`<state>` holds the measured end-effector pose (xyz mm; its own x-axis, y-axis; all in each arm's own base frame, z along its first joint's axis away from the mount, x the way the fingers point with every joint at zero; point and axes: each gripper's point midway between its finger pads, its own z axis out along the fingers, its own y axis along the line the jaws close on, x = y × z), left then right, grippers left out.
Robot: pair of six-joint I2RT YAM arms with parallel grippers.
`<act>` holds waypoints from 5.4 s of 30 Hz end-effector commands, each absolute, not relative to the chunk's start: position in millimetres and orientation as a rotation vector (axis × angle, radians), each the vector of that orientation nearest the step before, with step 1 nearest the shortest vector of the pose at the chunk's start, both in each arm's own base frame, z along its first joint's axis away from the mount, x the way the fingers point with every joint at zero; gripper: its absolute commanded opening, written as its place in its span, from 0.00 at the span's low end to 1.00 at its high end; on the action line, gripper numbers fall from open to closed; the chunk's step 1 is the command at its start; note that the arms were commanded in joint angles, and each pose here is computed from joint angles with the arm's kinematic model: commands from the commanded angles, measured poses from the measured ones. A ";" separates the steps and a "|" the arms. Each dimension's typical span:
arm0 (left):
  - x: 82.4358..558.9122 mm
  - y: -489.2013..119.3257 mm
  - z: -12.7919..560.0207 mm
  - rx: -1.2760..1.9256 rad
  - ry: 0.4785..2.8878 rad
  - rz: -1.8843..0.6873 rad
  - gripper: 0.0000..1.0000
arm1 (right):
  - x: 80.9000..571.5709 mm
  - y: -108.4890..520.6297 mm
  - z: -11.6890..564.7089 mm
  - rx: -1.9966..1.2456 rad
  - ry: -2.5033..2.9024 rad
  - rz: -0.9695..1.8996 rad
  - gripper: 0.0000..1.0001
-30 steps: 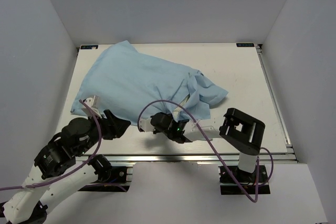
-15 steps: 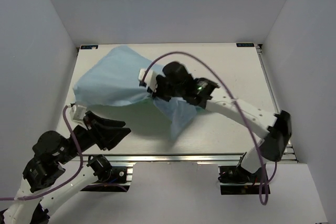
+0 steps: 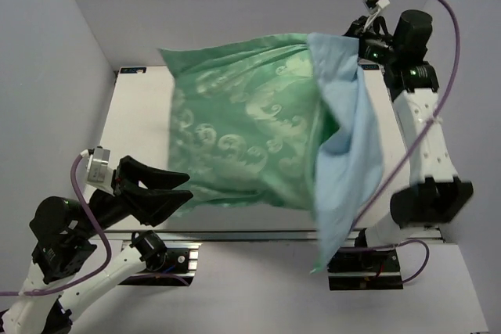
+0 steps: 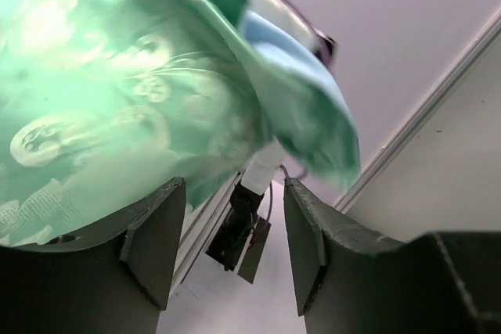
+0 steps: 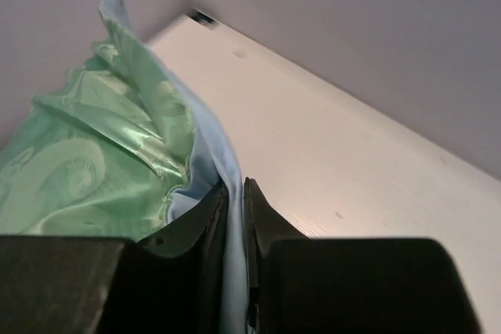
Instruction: Put the pillow into the pillowcase
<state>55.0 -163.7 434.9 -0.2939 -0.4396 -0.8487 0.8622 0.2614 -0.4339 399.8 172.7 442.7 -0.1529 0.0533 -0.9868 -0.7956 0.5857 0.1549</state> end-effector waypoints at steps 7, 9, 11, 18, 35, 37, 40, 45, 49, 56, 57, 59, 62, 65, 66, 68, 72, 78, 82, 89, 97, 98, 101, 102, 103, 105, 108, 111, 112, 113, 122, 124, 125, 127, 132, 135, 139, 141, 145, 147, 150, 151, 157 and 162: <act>74.1 -176.0 403.1 0.442 1.368 -1.309 0.64 | 467.2 86.2 239.2 -0.605 1.972 0.663 0.89; 81.4 -182.1 392.2 0.438 1.406 -1.299 0.65 | 471.5 73.3 251.8 -0.587 1.951 0.647 0.89; 90.8 -187.5 374.7 0.426 1.471 -1.274 0.67 | 479.8 50.8 279.4 -0.554 1.898 0.584 0.89; 147.0 -191.5 299.9 0.263 1.826 -1.000 0.67 | 418.6 70.3 356.2 -0.752 1.693 0.685 0.89; 244.7 -242.4 153.8 0.346 2.326 -0.682 0.77 | 240.3 97.3 111.1 -1.578 2.263 0.437 0.89; 249.3 -242.9 135.6 0.343 2.360 -0.703 0.77 | 236.2 79.3 97.2 -1.602 2.332 0.335 0.89; 254.8 -239.3 108.0 0.324 2.444 -0.713 0.77 | 232.6 49.9 86.8 -1.598 2.418 0.164 0.89; 270.1 -215.2 87.8 0.215 2.521 -0.672 0.77 | 240.2 -2.5 85.1 -1.450 2.548 0.000 0.90; 285.0 -192.3 82.2 0.088 2.536 -0.754 0.77 | 250.9 -48.1 85.6 -1.302 2.637 -0.125 0.89; 310.5 -154.1 74.2 -0.117 2.543 -0.810 0.77 | 281.0 -102.1 86.6 -1.090 2.694 -0.388 0.89; 314.4 -147.4 74.7 -0.147 2.534 -0.815 0.77 | 293.7 -107.1 88.5 -1.049 2.674 -0.424 0.89; 319.6 -138.3 74.5 -0.186 2.526 -0.805 0.77 | 308.0 -115.9 98.7 -0.963 2.656 -0.465 0.89; 328.2 -116.5 71.1 -0.269 2.517 -0.767 0.77 | 337.6 -129.4 125.8 -0.863 2.575 -0.548 0.89; 336.3 -93.5 62.1 -0.374 2.515 -0.768 0.78 | 361.0 -130.2 149.2 -0.822 2.508 -0.544 0.90; 341.4 -73.2 60.3 -0.453 2.495 -0.756 0.77 | 372.8 -126.6 171.3 -0.807 2.455 -0.527 0.89; 346.2 -65.8 59.9 -0.489 2.472 -0.783 0.77 | 372.7 -88.8 186.8 -0.866 2.381 -0.276 0.89; 358.8 -59.4 72.6 -0.485 2.433 -0.780 0.77 | 358.7 -28.8 247.4 -0.995 2.112 -0.008 0.89; 371.5 -50.0 81.2 -0.496 2.420 -0.753 0.77 | 350.4 15.8 254.8 -1.099 2.001 0.211 0.89; 375.1 -54.2 97.3 -0.463 2.369 -0.789 0.76 | 332.5 44.4 253.9 -1.185 1.932 0.389 0.89; 373.6 -72.3 161.4 -0.298 2.185 -0.910 0.76 | 277.1 85.2 148.6 -1.382 2.147 0.669 0.89; 348.0 -146.6 202.6 0.039 2.066 -1.086 0.76 | 278.4 119.9 109.8 -1.435 2.228 0.653 0.89; 342.3 -161.9 191.8 0.079 2.103 -1.105 0.76 | 284.3 113.6 105.3 -1.411 2.267 0.601 0.89; 333.7 -176.9 162.3 0.104 2.191 -1.122 0.76 | 298.4 85.6 92.2 -1.332 2.381 0.457 0.89; 330.0 -177.1 150.2 0.088 2.219 -1.124 0.75 | 302.9 70.5 91.7 -1.277 2.411 0.427 0.89; 328.7 -176.6 142.7 0.075 2.237 -1.119 0.75 | 306.4 58.2 91.1 -1.243 2.438 0.376 0.89; 327.8 -174.0 126.3 0.045 2.272 -1.096 0.75 | 317.9 29.2 91.5 -1.150 2.468 0.279 0.89; 325.0 -170.8 108.1 0.017 2.318 -1.078 0.74 | 337.7 -20.9 89.8 -0.988 2.523 0.065 0.89; 324.3 -170.1 101.9 0.009 2.343 -1.069 0.74 | 354.3 -57.5 89.1 -0.855 2.552 -0.146 0.89; 326.4 -169.4 102.4 0.009 2.346 -1.060 0.74 | 356.3 -67.6 89.9 -0.823 2.564 -0.215 0.89; 328.0 -168.4 103.6 0.010 2.345 -1.051 0.74 | 358.0 -72.8 91.5 -0.785 2.566 -0.246 0.89; 342.5 -149.8 91.2 -0.024 2.430 -0.866 0.75 | 387.7 -73.4 168.2 -0.642 2.332 -0.302 0.90; 344.0 -150.9 87.7 -0.026 2.443 -0.874 0.75 | 391.4 -61.8 184.1 -0.659 2.271 -0.242 0.89; 343.8 -151.6 83.1 -0.031 2.456 -0.880 0.75 | 392.1 -56.5 186.2 -0.684 2.258 -0.210 0.90; 344.5 -153.0 82.4 -0.035 2.457 -0.892 0.75 | 396.2 -46.4 183.9 -0.749 2.246 -0.135 0.89; 342.3 -154.3 89.7 -0.024 2.437 -0.906 0.75 | 364.6 -7.4 143.0 -0.962 2.354 0.244 0.89; 339.3 -153.8 92.3 -0.006 2.439 -0.903 0.75 | 350.8 1.7 127.0 -1.051 2.349 0.334 0.90; 337.9 -154.4 94.9 0.010 2.435 -0.908 0.74 | 345.9 2.7 113.0 -1.090 2.353 0.357 0.89; 338.3 -155.6 96.3 0.013 2.432 -0.918 0.72 | 349.1 1.4 108.5 -1.091 2.359 0.354 0.87; 338.4 -155.9 98.9 0.013 2.429 -0.920 0.71 | 351.9 1.4 119.6 -1.104 2.344 0.359 0.79; 338.3 -154.8 98.7 0.014 2.431 -0.911 0.71 | 350.8 1.7 131.7 -1.124 2.311 0.345 0.80; 339.1 -154.1 96.1 0.018 2.434 -0.903 0.71 | 344.8 2.5 133.0 -1.159 2.292 0.341 0.83; 339.5 -154.4 93.9 0.015 2.440 -0.906 0.70 | 345.1 2.2 129.5 -1.160 2.298 0.340 0.83; 341.5 -155.3 98.8 0.014 2.431 -0.911 0.62 | 358.0 -12.5 98.0 -1.040 2.415 0.291 0.37; 348.1 -151.0 104.7 0.014 2.428 -0.865 0.43 | 383.7 -43.9 110.5 -0.874 2.413 0.146 0.21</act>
